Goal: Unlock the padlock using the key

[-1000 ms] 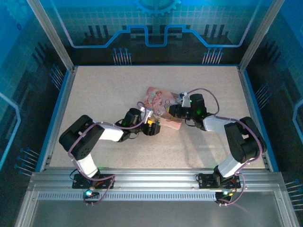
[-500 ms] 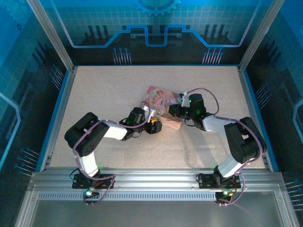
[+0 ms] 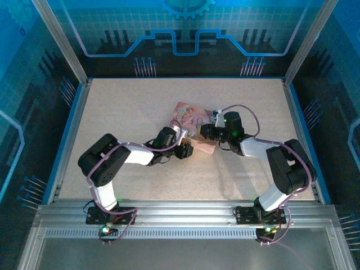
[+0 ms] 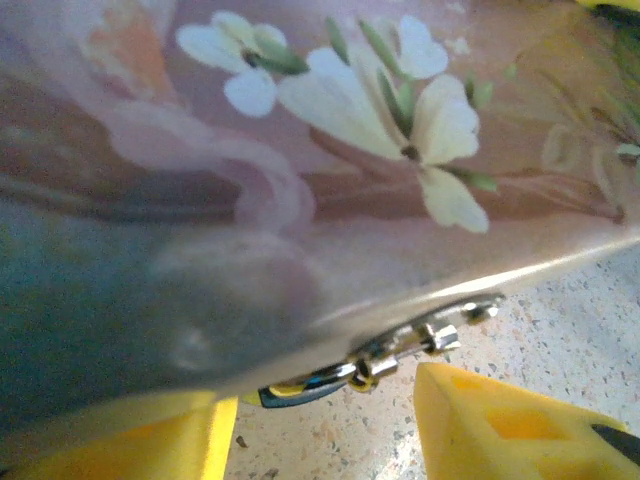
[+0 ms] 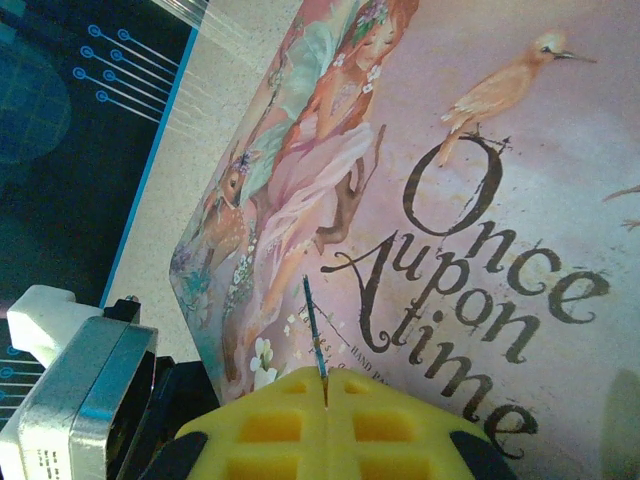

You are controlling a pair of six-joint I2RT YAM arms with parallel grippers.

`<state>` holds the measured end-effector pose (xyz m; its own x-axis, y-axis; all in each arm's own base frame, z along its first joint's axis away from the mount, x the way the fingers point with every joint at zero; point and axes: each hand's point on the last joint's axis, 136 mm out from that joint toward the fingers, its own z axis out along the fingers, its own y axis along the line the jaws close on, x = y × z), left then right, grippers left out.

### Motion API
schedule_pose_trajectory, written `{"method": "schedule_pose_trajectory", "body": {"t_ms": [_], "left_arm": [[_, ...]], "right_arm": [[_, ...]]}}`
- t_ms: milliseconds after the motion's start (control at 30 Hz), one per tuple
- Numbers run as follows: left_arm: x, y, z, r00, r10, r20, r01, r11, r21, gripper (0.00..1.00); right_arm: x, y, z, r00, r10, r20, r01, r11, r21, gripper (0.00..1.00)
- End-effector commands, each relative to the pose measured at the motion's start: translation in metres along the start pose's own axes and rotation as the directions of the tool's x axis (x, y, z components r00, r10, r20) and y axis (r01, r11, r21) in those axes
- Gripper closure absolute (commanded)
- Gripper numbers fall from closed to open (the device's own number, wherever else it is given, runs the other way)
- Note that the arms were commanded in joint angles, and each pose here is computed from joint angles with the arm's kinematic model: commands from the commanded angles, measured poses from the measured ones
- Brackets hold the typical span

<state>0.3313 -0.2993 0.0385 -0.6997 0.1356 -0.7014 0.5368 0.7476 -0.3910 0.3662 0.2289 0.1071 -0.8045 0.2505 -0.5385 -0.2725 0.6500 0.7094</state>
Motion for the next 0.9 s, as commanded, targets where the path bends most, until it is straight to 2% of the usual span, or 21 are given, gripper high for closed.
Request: {"method": "schedule_pose_trajectory", "body": {"t_ms": [0,533,733,867], "left_arm": [[-0.020,-0.010,0.006,0.999,0.024,0.037,-0.025,1.000,0.003,0.51],[-0.023,0.002,0.014,1.000,-0.013,-0.021,0.010,0.991,-0.137,0.56],[-0.024,0.004,0.015,0.999,-0.023,-0.031,0.018,0.988,-0.156,0.60],[-0.027,0.000,0.015,0.999,-0.017,-0.027,0.013,0.990,-0.142,0.67]], "right_arm": [[0.037,-0.020,0.007,0.993,0.048,-0.109,-0.040,0.997,0.073,1.00],[0.040,-0.017,0.010,0.993,0.047,-0.109,-0.040,0.997,0.067,1.00],[0.041,-0.016,0.012,0.993,0.047,-0.112,-0.040,0.997,0.064,1.00],[0.041,-0.016,0.012,0.993,0.046,-0.112,-0.039,0.997,0.063,1.00]]}}
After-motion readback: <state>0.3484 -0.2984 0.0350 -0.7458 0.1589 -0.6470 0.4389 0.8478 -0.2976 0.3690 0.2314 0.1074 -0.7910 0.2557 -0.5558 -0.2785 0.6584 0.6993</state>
